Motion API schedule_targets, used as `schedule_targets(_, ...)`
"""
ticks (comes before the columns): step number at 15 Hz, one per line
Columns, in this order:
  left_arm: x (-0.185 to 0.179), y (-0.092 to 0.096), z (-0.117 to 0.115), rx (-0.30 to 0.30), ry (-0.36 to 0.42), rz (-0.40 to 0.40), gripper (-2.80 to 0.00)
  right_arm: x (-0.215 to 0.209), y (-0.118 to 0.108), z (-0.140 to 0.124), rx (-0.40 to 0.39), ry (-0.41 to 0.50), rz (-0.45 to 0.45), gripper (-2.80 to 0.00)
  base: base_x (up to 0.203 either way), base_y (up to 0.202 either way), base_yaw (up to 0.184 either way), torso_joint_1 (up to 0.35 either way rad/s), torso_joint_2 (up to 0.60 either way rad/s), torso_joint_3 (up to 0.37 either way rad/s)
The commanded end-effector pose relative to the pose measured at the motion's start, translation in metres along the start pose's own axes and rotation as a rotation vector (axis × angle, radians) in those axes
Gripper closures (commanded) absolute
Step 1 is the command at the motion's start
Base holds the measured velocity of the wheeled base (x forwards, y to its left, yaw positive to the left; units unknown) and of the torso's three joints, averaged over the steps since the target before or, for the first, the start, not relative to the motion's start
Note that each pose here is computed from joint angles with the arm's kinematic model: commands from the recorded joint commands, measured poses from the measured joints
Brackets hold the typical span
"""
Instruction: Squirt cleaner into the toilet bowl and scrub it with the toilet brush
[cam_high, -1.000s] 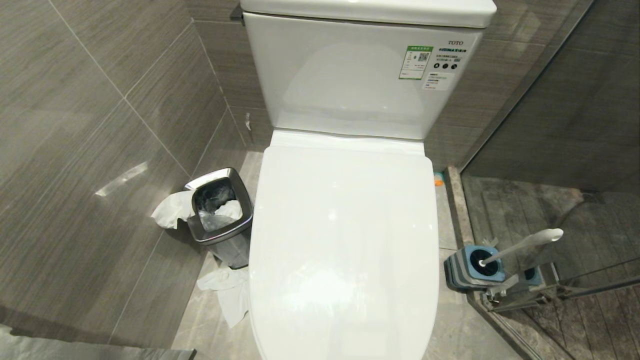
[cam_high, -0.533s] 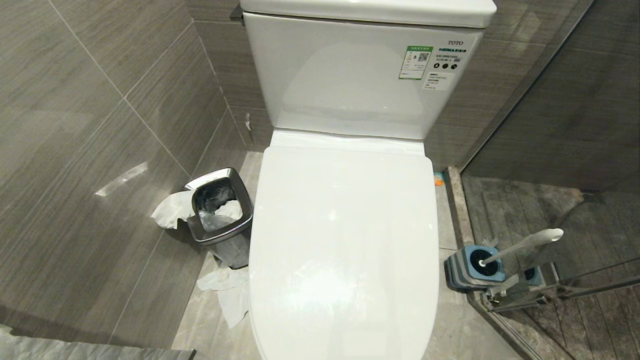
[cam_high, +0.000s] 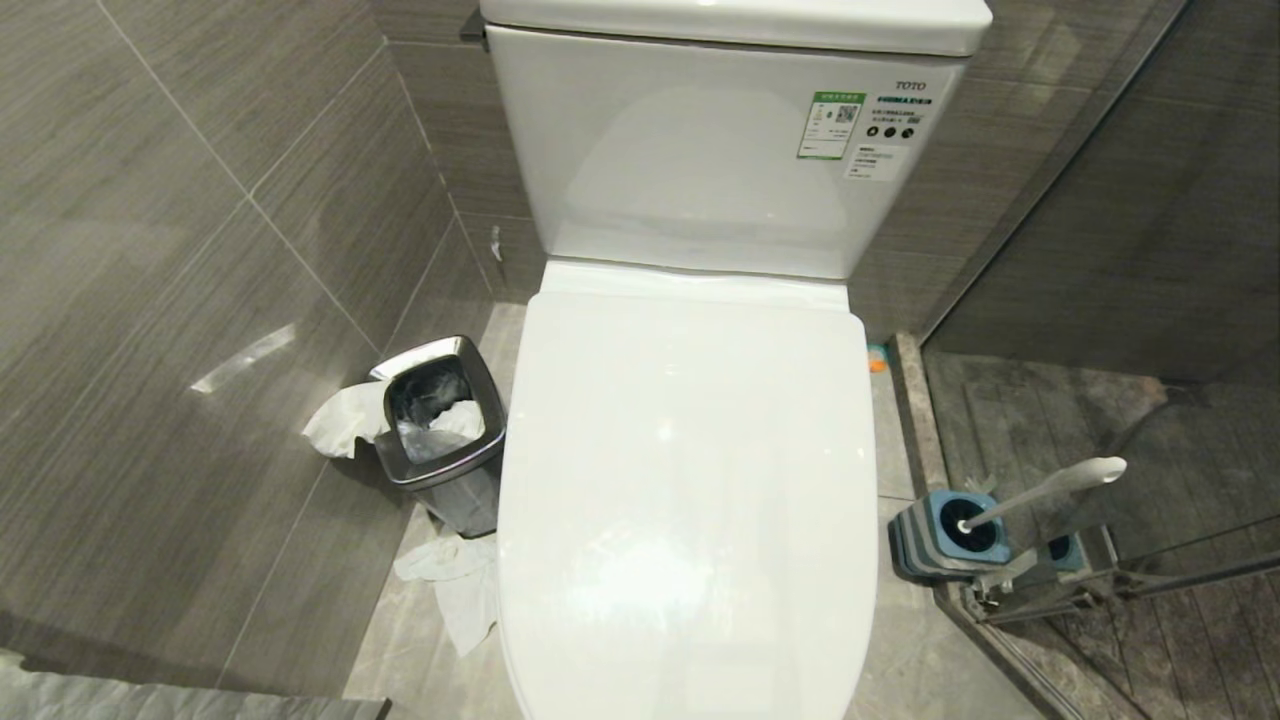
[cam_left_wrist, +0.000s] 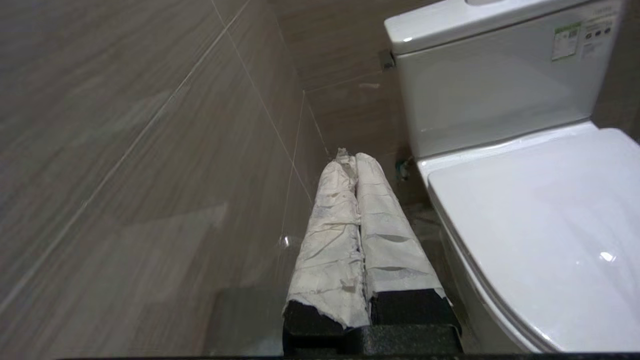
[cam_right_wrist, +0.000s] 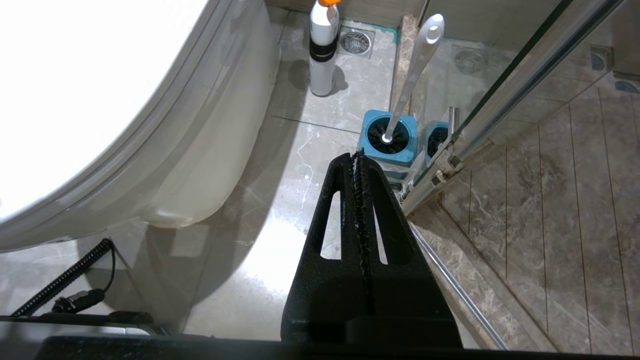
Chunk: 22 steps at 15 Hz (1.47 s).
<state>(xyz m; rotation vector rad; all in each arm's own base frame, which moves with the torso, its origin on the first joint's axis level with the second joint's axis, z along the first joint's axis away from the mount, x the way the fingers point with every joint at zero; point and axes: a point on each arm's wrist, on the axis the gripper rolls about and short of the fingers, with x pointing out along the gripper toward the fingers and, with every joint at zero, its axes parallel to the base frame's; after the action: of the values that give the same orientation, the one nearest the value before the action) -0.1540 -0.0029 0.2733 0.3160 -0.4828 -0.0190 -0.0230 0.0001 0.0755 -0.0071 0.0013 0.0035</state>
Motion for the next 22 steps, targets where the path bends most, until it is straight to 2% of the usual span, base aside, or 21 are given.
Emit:
schedule_targets(1,-0.022,-0.008,-0.024,0.007,-0.004,0.059,0.00,0.000,0.000,0.000,-0.001,0.002,0.000,0.00,0.000,0.000,0.000,0.000,0.00,0.000)
schedule_targets(3,-0.021,-0.010,-0.038,0.006,0.038,0.111,0.00,0.000,0.000,0.000,-0.001,0.001,0.000,0.00,0.000,0.000,0.000,0.000,0.00,0.000)
schedule_targets(8,0.003,-0.017,-0.067,0.003,0.056,0.111,0.00,0.000,0.000,0.000,-0.001,0.002,0.000,0.00,0.000,0.000,0.000,0.000,0.00,0.000)
schedule_targets(16,0.035,-0.040,-0.152,-0.013,0.141,0.086,0.00,0.000,0.000,0.000,-0.001,0.002,0.000,0.00,0.000,0.000,0.000,0.000,0.00,0.000)
schedule_targets(19,0.036,-0.049,-0.182,-0.017,0.207,0.069,0.00,0.000,0.000,0.000,-0.001,0.000,0.001,0.00,0.000,0.000,0.000,0.000,0.00,0.000)
schedule_targets(22,0.035,-0.057,-0.206,-0.051,0.265,0.059,0.00,0.000,0.000,0.000,-0.001,0.002,0.000,0.00,0.000,0.000,0.000,0.000,0.00,0.000)
